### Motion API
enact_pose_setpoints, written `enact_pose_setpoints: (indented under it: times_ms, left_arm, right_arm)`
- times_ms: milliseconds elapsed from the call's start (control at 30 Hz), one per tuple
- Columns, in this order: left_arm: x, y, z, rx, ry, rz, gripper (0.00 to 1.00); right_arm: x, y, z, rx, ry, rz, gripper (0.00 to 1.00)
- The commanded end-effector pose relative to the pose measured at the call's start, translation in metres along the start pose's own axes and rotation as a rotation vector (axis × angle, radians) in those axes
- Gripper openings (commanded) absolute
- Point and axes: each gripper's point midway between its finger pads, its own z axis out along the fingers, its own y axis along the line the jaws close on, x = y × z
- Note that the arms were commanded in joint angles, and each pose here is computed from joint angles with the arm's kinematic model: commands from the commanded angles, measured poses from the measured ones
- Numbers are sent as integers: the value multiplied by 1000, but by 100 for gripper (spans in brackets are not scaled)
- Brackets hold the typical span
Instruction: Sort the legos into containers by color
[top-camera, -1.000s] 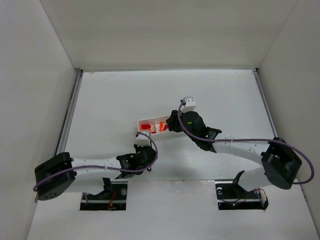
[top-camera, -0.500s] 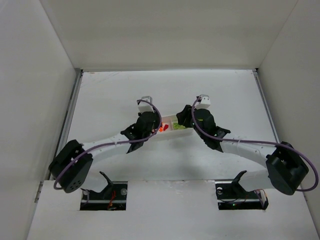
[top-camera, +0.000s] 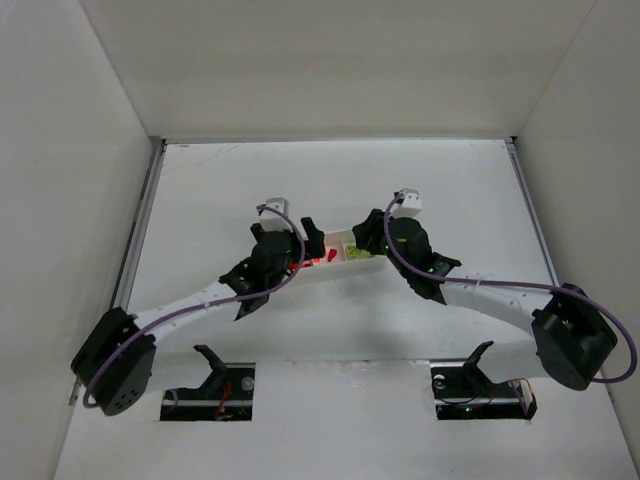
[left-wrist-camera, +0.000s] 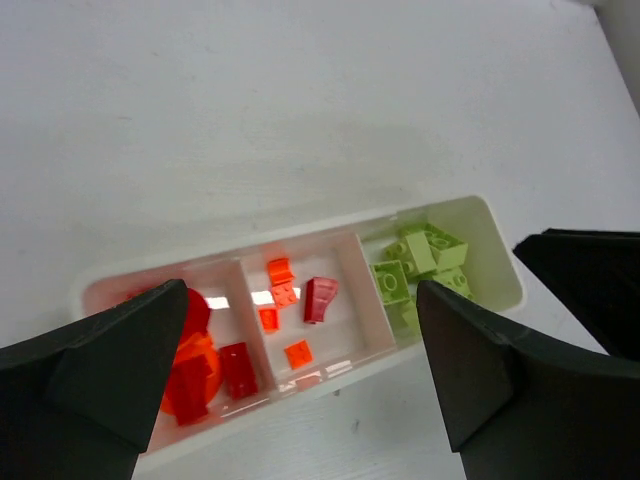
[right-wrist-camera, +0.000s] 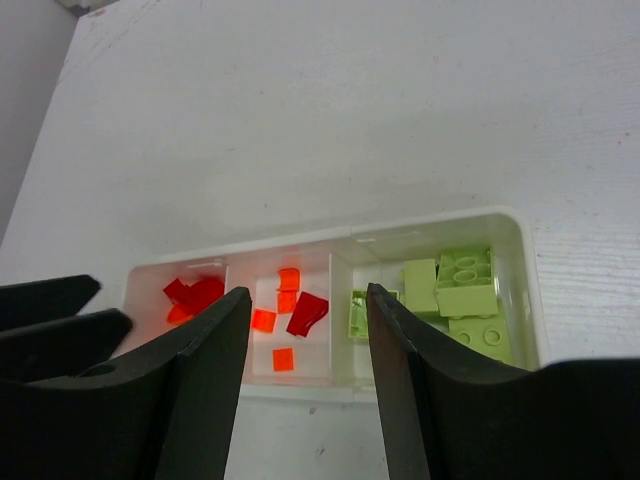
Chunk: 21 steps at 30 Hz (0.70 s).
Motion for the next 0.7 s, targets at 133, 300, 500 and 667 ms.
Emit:
enact_pose_setpoints:
  times_ms: [133, 300, 500, 667]
  left_arm:
    - [-10, 96, -38, -233, -91, -75, 100]
    - [-9, 162, -62, -397, -130, -183, 100]
    - [5, 204, -64, -502, -136, -309, 100]
    - [21, 202, -53, -485, -96, -299, 100]
  right_arm:
    - [-27, -11, -6, 56, -130, 35, 52]
    - [-58, -62, -23, 222, -271, 90, 34]
    - [-69, -136, -36, 433, -367, 210, 37]
    - [-56, -159, -26, 481, -334, 254, 65]
